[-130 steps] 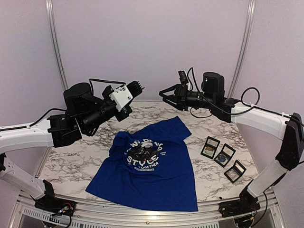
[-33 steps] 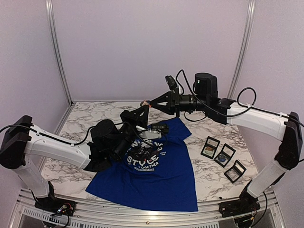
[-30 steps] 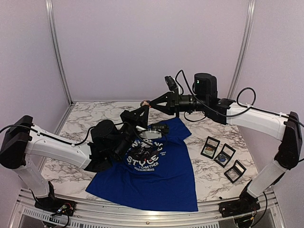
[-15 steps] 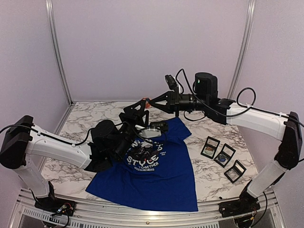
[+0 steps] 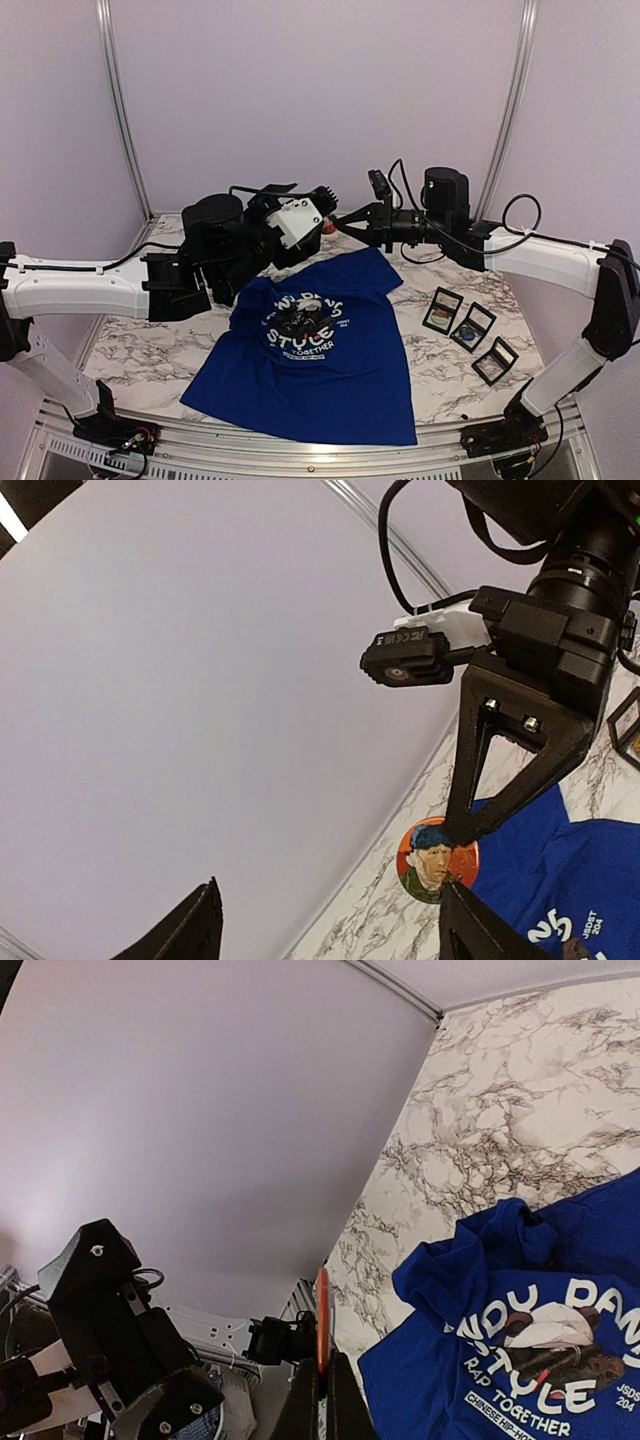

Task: Remove the brooch from the garment
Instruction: Pass from the right arm to the left

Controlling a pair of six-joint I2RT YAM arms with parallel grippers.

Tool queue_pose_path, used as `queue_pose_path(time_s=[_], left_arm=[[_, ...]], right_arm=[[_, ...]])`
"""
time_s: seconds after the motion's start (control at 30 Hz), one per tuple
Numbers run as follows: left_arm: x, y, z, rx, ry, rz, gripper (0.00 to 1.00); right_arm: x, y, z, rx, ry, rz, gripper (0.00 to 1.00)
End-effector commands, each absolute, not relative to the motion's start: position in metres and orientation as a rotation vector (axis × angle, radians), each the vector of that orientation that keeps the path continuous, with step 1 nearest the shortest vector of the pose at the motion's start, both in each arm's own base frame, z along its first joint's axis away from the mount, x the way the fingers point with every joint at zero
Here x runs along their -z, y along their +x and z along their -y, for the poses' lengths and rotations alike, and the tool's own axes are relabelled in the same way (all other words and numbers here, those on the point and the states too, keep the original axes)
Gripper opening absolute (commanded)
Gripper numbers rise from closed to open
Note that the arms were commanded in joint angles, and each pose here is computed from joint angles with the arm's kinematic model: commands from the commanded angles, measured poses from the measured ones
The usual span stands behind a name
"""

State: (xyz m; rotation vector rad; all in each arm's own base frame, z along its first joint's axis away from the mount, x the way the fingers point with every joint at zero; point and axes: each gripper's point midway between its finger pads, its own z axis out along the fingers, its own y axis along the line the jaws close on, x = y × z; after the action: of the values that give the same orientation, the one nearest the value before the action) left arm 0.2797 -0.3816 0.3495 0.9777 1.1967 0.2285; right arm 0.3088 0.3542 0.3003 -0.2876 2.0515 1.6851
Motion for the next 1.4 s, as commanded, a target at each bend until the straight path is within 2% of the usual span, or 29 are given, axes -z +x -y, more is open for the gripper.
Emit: queue_pose_path(time_s=[0.0, 0.2, 0.33, 0.57, 1.03, 1.37], left_arm=[[-0.325, 0.28, 0.385, 0.194, 0.937, -1.463, 0.76], [-0.334, 0.291, 0.388, 0.783, 0.766, -1.636, 0.75], [-0.35, 0.298, 0.384, 1.117, 0.623, -1.659, 0.73], [-0.351, 0.307, 0.389, 1.601, 0.467, -1.697, 0.58], [-0.342, 0.31, 0.411, 1.868, 0.427, -1.692, 0.3], [-0.338, 0.31, 0.418, 1.904, 0.445, -1.701, 0.29]], right_arm=[[-0.328, 0.31, -0.338, -1.638, -0.325, -1.922, 0.0], [-0.33, 0.31, -0.329, -1.605, -0.347, -1.893, 0.0], [-0.332, 0.307, -0.327, -1.62, -0.368, -1.864, 0.0], [-0.337, 0.301, -0.326, -1.644, -0.415, -1.808, 0.0], [-0.333, 0.296, -0.33, -1.699, -0.447, -1.799, 0.0], [-0.329, 0.298, -0.332, -1.712, -0.446, -1.805, 0.0]])
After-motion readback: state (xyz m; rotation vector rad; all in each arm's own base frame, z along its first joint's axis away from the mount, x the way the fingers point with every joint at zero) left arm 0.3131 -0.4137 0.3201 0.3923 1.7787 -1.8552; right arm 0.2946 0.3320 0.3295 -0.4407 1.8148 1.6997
